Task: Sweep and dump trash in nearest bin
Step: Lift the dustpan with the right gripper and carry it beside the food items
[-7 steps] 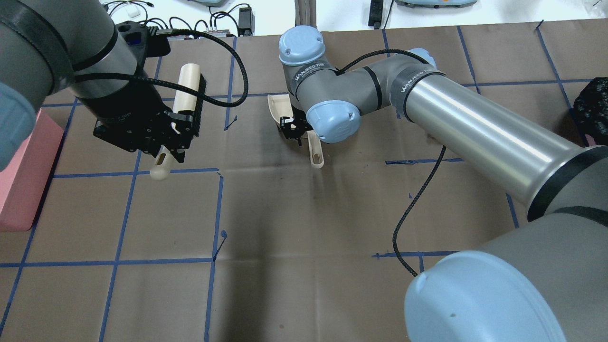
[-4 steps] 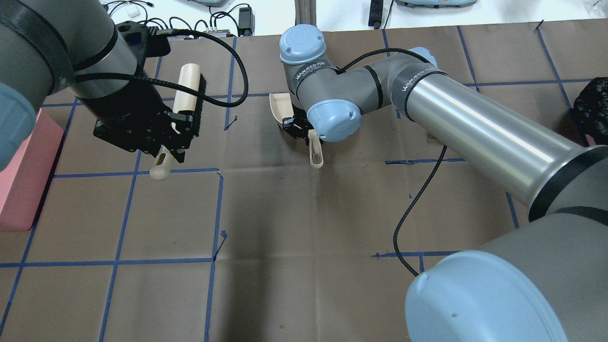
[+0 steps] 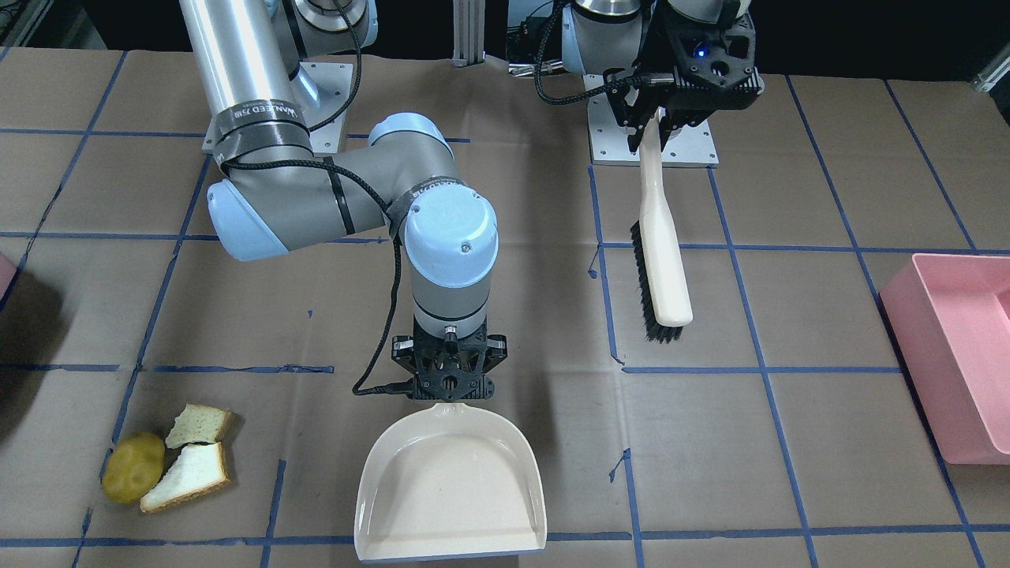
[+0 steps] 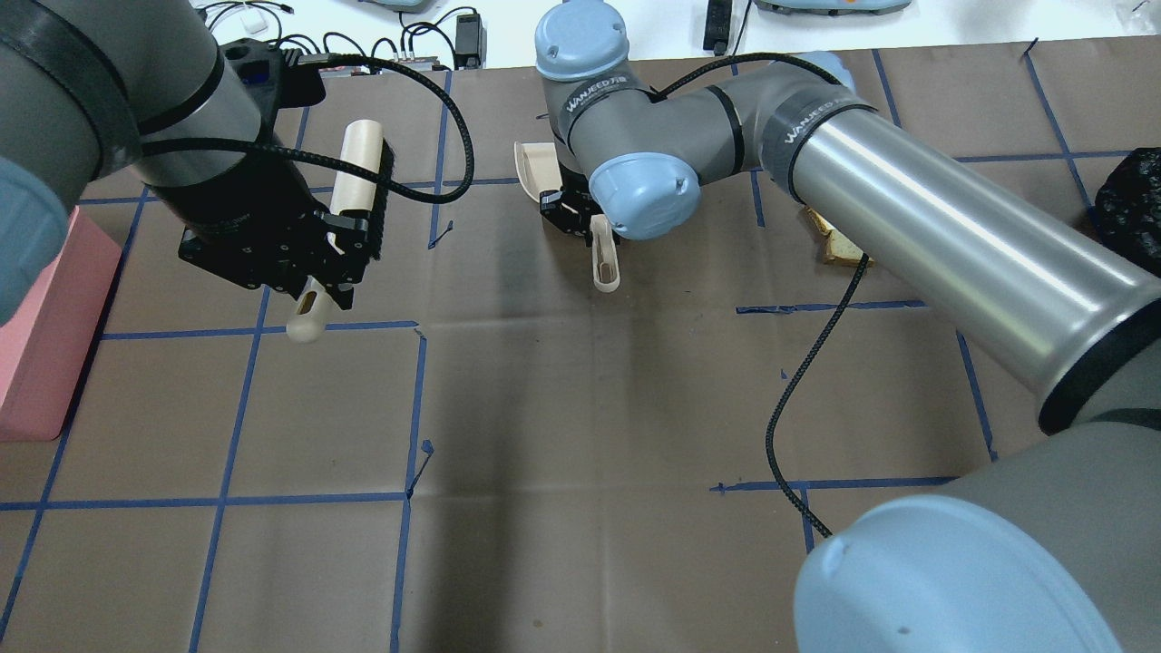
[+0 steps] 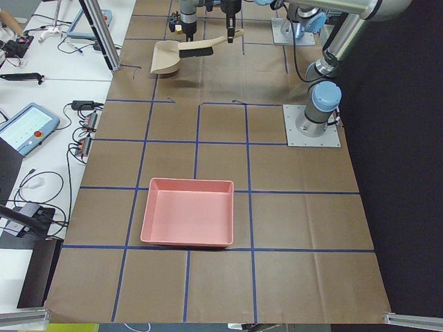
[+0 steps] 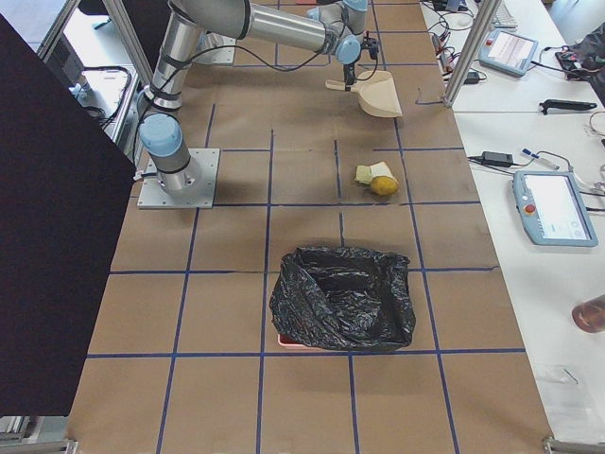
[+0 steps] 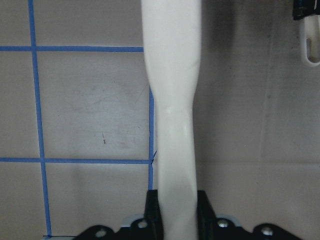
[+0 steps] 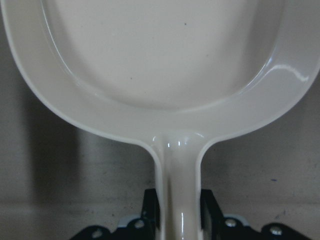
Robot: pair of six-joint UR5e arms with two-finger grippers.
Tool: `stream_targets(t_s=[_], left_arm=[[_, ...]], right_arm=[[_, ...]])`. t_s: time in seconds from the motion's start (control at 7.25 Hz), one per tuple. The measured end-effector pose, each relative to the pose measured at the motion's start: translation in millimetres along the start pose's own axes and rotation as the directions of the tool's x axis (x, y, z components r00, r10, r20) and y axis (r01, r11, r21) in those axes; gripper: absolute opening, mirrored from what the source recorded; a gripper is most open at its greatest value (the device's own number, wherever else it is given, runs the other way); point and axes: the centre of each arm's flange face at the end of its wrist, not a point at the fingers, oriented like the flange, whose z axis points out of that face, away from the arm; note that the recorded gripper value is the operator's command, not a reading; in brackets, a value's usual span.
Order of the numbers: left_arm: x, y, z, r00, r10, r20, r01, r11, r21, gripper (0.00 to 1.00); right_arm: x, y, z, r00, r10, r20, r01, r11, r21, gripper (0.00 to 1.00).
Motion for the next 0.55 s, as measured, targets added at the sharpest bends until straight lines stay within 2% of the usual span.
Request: stream_targets(t_s=[0.55], left_arm=[[1,-1,0,1.000,0.000,-0.009,0.000,1.000,-0.001,0.00]], right_arm=[[27,14,-69,0.999,0.011,-0.036,-0.012,1.000,-0.018,0.01]])
